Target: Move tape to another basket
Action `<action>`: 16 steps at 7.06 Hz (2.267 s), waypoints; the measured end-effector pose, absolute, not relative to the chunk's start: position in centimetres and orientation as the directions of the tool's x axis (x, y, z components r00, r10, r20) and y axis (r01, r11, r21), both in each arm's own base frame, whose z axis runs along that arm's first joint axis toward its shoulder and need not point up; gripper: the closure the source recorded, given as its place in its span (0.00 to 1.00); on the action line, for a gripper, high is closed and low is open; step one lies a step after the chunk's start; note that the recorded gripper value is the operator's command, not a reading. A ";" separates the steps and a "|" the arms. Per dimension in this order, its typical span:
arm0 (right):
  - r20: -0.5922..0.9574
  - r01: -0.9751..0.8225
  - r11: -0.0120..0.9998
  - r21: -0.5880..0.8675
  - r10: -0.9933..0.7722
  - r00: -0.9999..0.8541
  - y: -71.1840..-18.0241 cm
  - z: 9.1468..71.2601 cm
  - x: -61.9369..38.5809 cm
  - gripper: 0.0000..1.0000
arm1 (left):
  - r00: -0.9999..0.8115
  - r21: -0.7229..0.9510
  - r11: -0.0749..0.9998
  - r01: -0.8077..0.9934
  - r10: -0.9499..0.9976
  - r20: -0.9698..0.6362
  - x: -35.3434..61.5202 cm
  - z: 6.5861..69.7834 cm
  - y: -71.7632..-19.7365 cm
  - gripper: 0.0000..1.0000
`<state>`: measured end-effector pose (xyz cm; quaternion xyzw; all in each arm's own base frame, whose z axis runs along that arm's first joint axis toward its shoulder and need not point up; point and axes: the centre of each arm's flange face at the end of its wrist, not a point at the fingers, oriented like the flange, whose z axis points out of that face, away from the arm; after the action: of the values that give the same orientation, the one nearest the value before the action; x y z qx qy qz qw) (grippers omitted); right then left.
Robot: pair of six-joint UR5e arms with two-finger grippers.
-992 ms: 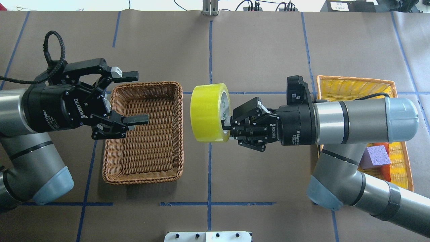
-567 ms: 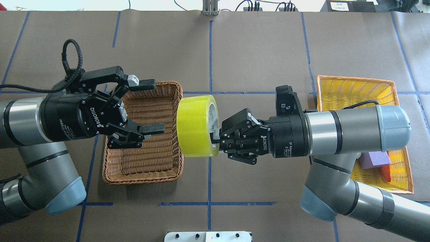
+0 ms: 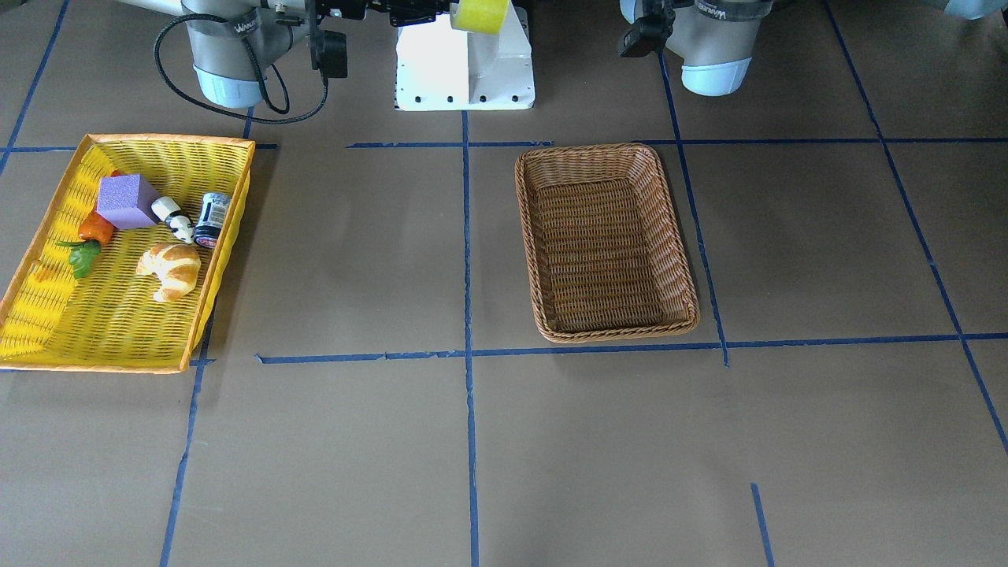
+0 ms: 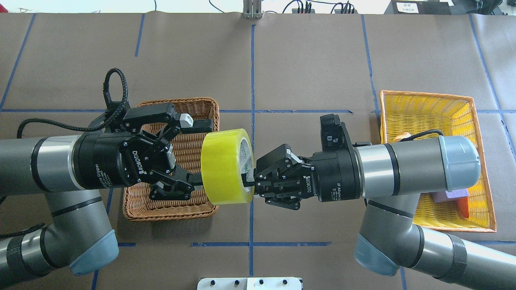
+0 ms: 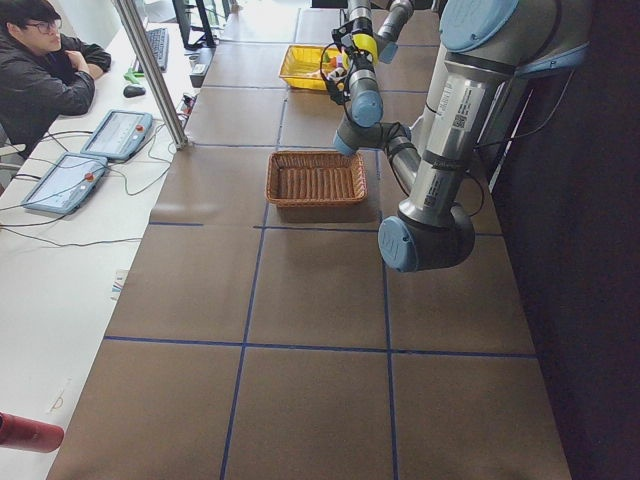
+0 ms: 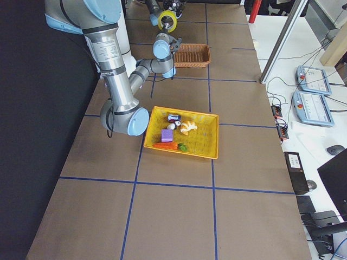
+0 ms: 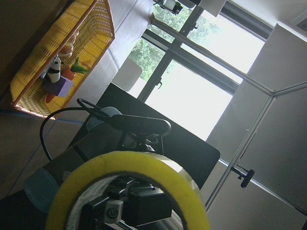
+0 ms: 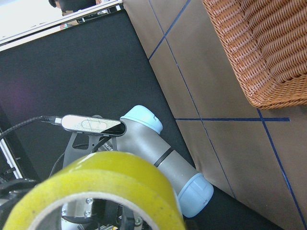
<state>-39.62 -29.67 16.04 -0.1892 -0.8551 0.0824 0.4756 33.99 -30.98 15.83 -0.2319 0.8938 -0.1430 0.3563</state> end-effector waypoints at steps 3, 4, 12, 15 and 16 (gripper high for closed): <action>0.782 0.269 0.907 -0.323 0.416 -0.464 -28.5 16.1 -40.6 0.99 | -0.643 -0.417 0.853 -0.315 -0.515 -0.568 34.1 15.2 -31.0 0.28; 0.781 0.274 0.906 -0.323 0.419 -0.463 -28.3 16.1 -40.7 0.73 | -0.642 -0.417 0.853 -0.315 -0.515 -0.568 34.1 15.2 -31.0 0.57; 0.766 0.247 0.916 -0.317 0.401 -0.503 -28.5 15.1 -40.4 0.00 | -0.631 -0.415 0.854 -0.313 -0.514 -0.581 33.5 15.6 -31.0 1.00; 0.814 0.150 0.948 -0.281 0.318 -0.486 -31.7 16.6 -38.4 0.00 | -0.565 -0.416 0.878 -0.237 -0.473 -0.676 29.8 18.1 -35.1 1.00; 0.865 0.091 0.964 -0.249 0.264 -0.427 -34.3 17.6 -36.9 0.00 | -0.496 -0.440 0.873 -0.212 -0.484 -0.721 29.2 18.5 -36.4 1.00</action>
<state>-36.88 -34.29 17.65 -0.1054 -0.8407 0.0825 0.5246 29.21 -36.43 18.49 -0.2042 0.8520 -0.1484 0.4586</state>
